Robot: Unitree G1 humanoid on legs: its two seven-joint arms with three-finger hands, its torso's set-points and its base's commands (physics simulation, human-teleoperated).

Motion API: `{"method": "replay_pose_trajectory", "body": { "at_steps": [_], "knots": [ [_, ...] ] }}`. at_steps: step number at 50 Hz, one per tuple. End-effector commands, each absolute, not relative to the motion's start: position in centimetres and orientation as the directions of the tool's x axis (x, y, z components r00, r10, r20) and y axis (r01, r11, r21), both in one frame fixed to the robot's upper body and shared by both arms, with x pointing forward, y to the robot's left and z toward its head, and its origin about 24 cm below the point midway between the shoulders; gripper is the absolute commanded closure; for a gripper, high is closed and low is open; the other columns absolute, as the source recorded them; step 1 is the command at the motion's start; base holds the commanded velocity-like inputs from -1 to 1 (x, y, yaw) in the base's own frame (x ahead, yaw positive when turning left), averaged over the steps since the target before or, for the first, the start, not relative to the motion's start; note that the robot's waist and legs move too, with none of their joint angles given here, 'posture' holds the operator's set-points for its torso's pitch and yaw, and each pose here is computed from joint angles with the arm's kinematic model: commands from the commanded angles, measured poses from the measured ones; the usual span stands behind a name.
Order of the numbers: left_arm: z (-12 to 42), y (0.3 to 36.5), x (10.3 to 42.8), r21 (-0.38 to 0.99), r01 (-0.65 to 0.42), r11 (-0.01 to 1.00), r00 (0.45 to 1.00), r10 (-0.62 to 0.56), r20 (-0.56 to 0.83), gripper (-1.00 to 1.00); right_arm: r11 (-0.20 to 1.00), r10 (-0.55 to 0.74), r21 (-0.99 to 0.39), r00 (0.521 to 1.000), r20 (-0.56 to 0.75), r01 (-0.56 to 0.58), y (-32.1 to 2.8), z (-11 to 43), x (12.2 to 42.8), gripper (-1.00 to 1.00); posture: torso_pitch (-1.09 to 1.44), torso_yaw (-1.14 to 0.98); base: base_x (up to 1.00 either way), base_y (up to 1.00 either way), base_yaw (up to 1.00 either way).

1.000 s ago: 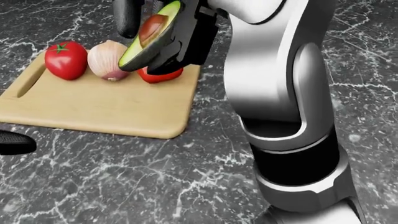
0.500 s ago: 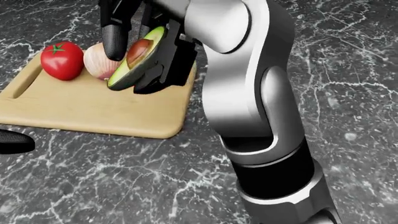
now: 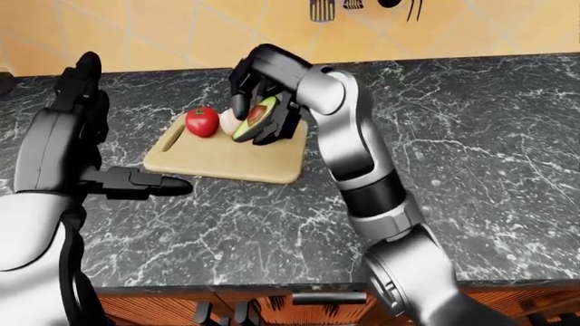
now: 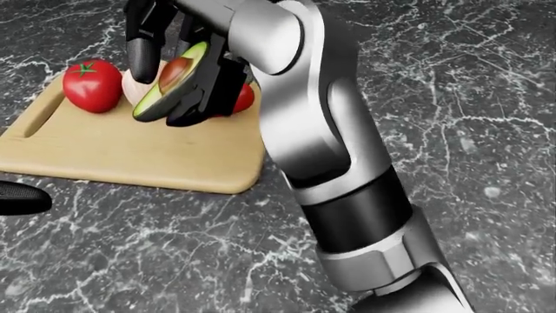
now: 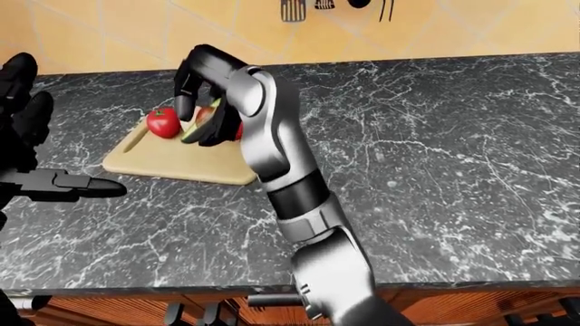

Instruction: Place the avocado, onion, tomato and bell pepper on the cutting board.

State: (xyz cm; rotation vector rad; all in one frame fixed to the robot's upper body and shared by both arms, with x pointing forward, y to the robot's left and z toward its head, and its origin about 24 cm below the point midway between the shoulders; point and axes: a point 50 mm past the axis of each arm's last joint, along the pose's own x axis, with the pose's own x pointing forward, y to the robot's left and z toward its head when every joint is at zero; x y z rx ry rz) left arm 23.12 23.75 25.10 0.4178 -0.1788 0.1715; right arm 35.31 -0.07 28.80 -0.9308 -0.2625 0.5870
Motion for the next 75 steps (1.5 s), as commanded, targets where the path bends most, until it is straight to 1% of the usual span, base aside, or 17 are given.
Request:
{"method": "replay_pose_trajectory", "body": {
  "at_steps": [1, 13, 25, 28, 35, 36, 39, 52, 56, 60, 62, 67, 69, 70, 75],
  "knots": [
    [26.4, 23.7, 22.5, 0.4, -0.243, 0.884, 0.949, 0.132, 0.285, -1.0, 0.48, 0.586, -0.83, 0.808, 0.061, -0.286, 0.0, 30.9, 34.7, 0.6, 0.0, 0.13, 0.0, 0.0, 0.0],
    [26.4, 23.9, 22.0, 0.406, -0.246, 0.88, 0.95, 0.134, 0.283, -1.0, 0.469, 0.597, -0.828, 0.801, 0.04, -0.308, 0.4, 29.6, 35.1, 0.56, 0.0, 0.13, 0.0, 0.0, 0.0],
    [26.2, 24.0, 21.9, 0.406, -0.251, 0.879, 0.949, 0.14, 0.282, -1.0, 0.45, 0.607, -0.834, 0.794, 0.022, -0.32, 0.7, 28.9, 34.9, 0.35, 0.0, 0.13, 0.0, 0.0, 0.0],
    [26.2, 24.0, 21.8, 0.407, -0.252, 0.878, 0.949, 0.141, 0.282, -1.0, 0.442, 0.61, -0.842, 0.792, 0.029, -0.31, 0.8, 28.8, 34.9, 0.33, 0.0, 0.13, 0.0, 0.0, 0.0],
    [26.4, 23.9, 22.2, 0.412, -0.249, 0.877, 0.949, 0.137, 0.283, -1.0, 0.411, 0.623, -0.871, 0.781, 0.052, -0.27, 0.8, 28.8, 34.8, 0.35, 0.0, 0.13, 0.0, 0.0, 0.0],
    [26.4, 23.8, 22.2, 0.411, -0.249, 0.877, 0.949, 0.137, 0.284, -1.0, 0.412, 0.633, -0.872, 0.772, 0.065, -0.265, 0.9, 29.0, 34.7, 0.36, 0.0, 0.13, 0.0, 0.0, 0.0],
    [26.6, 23.8, 22.3, 0.414, -0.249, 0.876, 0.949, 0.135, 0.286, -1.0, 0.41, 0.64, -0.875, 0.765, 0.075, -0.257, 1.0, 29.4, 34.4, 0.36, 0.0, 0.13, 0.0, 0.0, 0.0],
    [26.4, 23.8, 22.2, 0.415, -0.247, 0.876, 0.95, 0.134, 0.283, -1.0, 0.405, 0.653, -0.889, 0.748, 0.118, -0.213, 1.1, 30.1, 33.7, 0.39, 0.0, 0.13, 0.0, 0.0, 0.0],
    [26.4, 23.9, 22.2, 0.418, -0.25, 0.873, 0.949, 0.136, 0.284, -1.0, 0.401, 0.648, -0.897, 0.75, 0.133, -0.188, 0.9, 29.8, 34.0, 0.38, 0.0, 0.13, 0.0, 0.0, 0.0],
    [26.2, 23.9, 22.1, 0.418, -0.251, 0.873, 0.95, 0.138, 0.282, -1.0, 0.385, 0.659, -0.908, 0.739, 0.142, -0.169, 1.1, 29.5, 33.9, 0.36, 0.0, 0.13, 0.0, 0.0, 0.0],
    [26.3, 23.9, 22.0, 0.419, -0.252, 0.872, 0.949, 0.139, 0.282, -1.0, 0.373, 0.656, -0.916, 0.741, 0.148, -0.148, 1.0, 29.5, 34.1, 0.33, 0.0, 0.13, 0.0, 0.0, 0.0],
    [26.4, 24.0, 21.7, 0.419, -0.254, 0.872, 0.949, 0.141, 0.283, -1.0, 0.374, 0.658, -0.916, 0.738, 0.15, -0.147, 1.1, 29.4, 34.1, 0.27, 0.0, 0.13, 0.0, 0.0, 0.0],
    [26.4, 24.0, 21.6, 0.419, -0.254, 0.872, 0.949, 0.141, 0.282, -1.0, 0.374, 0.658, -0.916, 0.738, 0.15, -0.146, 1.1, 29.4, 34.1, 0.2, 0.0, 0.13, 0.0, 0.0, 0.0],
    [26.4, 24.0, 21.6, 0.42, -0.255, 0.871, 0.949, 0.141, 0.282, -1.0, 0.37, 0.657, -0.918, 0.739, 0.148, -0.145, 1.0, 29.2, 34.1, 0.12, 0.0, 0.13, 0.0, 0.0, 0.0],
    [26.5, 23.9, 22.0, 0.421, -0.252, 0.872, 0.949, 0.137, 0.283, -1.0, 0.37, 0.658, -0.918, 0.738, 0.148, -0.145, 1.1, 29.2, 34.2, -0.13, 0.0, 0.13, 0.0, 0.0, 0.0]
  ]
}}
